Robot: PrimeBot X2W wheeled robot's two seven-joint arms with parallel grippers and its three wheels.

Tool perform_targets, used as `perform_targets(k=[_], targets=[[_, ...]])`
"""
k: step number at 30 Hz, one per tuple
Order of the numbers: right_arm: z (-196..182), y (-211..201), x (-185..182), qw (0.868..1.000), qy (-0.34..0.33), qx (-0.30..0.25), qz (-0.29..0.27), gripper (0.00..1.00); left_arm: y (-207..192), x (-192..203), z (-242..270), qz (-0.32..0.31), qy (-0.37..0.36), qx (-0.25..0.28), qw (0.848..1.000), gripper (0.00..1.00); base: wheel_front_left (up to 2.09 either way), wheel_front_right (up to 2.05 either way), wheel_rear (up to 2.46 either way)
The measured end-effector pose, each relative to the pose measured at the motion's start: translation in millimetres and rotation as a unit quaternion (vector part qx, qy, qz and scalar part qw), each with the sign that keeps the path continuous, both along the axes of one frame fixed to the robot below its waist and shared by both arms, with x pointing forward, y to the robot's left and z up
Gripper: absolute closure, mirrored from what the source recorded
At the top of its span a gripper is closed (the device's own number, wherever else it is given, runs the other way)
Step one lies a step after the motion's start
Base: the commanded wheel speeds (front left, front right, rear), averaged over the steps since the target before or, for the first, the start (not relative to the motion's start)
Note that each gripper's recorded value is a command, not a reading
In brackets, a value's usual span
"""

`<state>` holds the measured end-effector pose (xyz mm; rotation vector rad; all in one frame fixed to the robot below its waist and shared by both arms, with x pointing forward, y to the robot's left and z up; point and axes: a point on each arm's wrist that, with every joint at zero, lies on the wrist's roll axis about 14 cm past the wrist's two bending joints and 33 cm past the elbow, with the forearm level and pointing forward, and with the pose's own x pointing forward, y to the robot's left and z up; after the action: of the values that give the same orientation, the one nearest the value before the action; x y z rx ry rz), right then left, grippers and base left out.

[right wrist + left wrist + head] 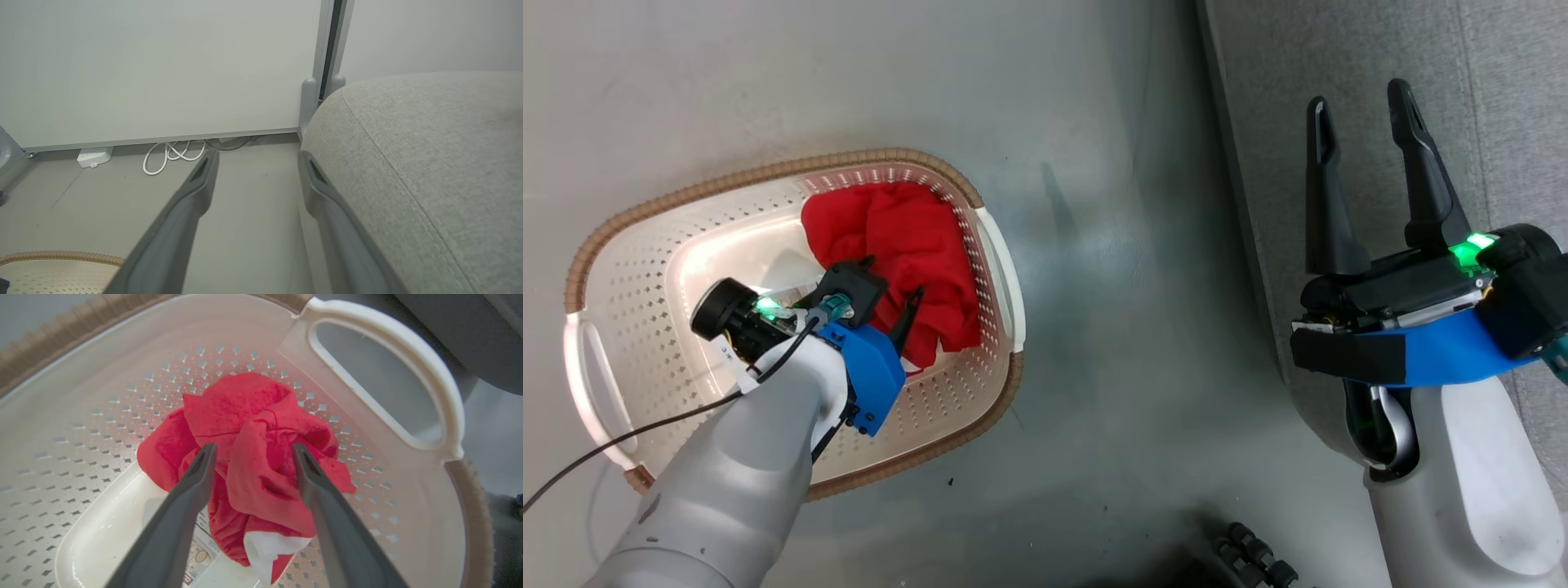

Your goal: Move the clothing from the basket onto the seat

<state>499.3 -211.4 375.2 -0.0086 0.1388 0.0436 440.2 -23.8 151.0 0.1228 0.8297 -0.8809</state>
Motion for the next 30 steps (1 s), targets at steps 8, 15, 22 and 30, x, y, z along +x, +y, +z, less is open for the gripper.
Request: perform_targets(k=[8, 15, 22, 30], targets=[[-22, 2, 4, 1.000, 0.018, -0.003, 0.004, 0.00, 2, -6, -24, -0.012, 0.020, 0.011, 1.000, 0.00, 0.00, 0.00, 0.00], [-32, 3, 4, 1.000, 0.027, -0.001, 0.005, 0.00, 1, -11, -32, -0.020, 0.028, 0.014, 0.999, 1.00, 0.00, 0.00, 0.00], [-30, 4, 5, 1.000, 0.025, 0.002, 0.005, 0.00, 0, -10, -27, -0.018, 0.028, 0.011, 0.999, 1.00, 0.00, 0.00, 0.00], [-14, 6, 7, 1.000, 0.009, 0.007, 0.005, 0.00, -11, -3, 1, -0.005, 0.012, -0.020, 1.000, 1.00, 0.00, 0.00, 0.00]])
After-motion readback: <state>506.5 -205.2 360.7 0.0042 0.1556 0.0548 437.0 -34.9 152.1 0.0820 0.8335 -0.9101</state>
